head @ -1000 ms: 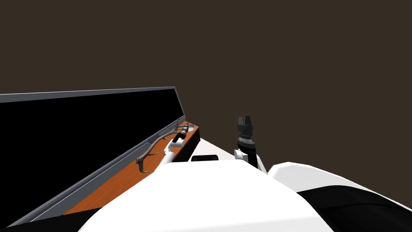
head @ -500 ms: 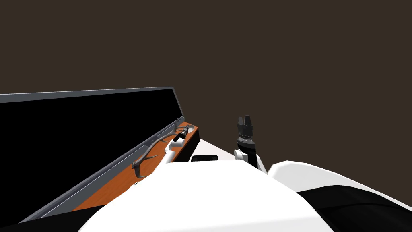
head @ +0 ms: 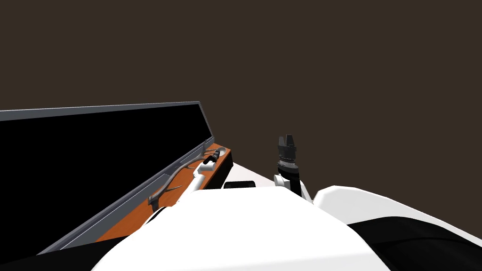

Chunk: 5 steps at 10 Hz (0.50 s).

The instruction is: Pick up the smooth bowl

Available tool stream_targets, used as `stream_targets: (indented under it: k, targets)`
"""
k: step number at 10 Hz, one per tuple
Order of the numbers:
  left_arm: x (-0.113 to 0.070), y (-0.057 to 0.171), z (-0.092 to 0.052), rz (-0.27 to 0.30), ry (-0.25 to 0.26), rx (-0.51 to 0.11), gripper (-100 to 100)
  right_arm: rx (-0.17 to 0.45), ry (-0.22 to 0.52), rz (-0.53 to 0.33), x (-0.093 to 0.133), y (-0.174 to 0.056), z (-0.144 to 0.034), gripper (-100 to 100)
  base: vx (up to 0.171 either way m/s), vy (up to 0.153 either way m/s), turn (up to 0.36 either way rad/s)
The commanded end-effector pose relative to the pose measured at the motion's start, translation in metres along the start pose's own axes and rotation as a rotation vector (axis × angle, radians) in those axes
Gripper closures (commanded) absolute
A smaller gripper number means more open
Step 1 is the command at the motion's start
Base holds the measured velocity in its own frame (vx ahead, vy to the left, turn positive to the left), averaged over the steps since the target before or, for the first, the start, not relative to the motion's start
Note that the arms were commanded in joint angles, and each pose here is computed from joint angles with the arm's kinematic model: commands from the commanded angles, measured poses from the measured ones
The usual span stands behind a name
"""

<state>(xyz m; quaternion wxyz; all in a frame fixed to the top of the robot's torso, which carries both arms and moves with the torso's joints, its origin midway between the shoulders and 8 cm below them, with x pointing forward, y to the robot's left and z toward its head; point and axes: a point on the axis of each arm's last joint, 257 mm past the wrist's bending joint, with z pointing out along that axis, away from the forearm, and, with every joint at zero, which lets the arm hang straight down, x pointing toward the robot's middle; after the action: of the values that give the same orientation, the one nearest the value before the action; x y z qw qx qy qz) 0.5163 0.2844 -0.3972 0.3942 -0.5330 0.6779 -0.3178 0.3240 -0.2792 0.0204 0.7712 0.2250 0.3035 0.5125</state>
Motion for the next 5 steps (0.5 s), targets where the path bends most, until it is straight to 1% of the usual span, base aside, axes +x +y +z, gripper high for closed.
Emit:
stream_targets:
  k: [1,2,3,4,5]
  targets:
    - [-0.002,0.020,0.005,-0.009,0.003,-0.063,-100,0.000,0.000,0.000,0.000,0.000,0.000,0,0.041,0.016,-0.068]
    - [-0.002,0.025,0.005,-0.009,0.003,-0.074,-100,0.000,0.000,0.000,0.000,0.000,0.000,0,0.040,0.022,-0.047]
    - [-0.005,0.044,0.008,-0.017,0.004,-0.130,-100,0.000,0.000,0.000,0.000,0.000,0.000,0,0.047,0.021,-0.077]
    - [-0.005,0.044,0.008,-0.017,0.004,-0.130,-100,0.000,0.000,0.000,0.000,0.000,0.000,0,0.040,0.019,-0.028]
    - [-0.008,0.055,0.009,-0.025,0.006,-0.170,-100,0.000,0.000,0.000,0.000,0.000,0.000,0,0.047,0.019,-0.066]
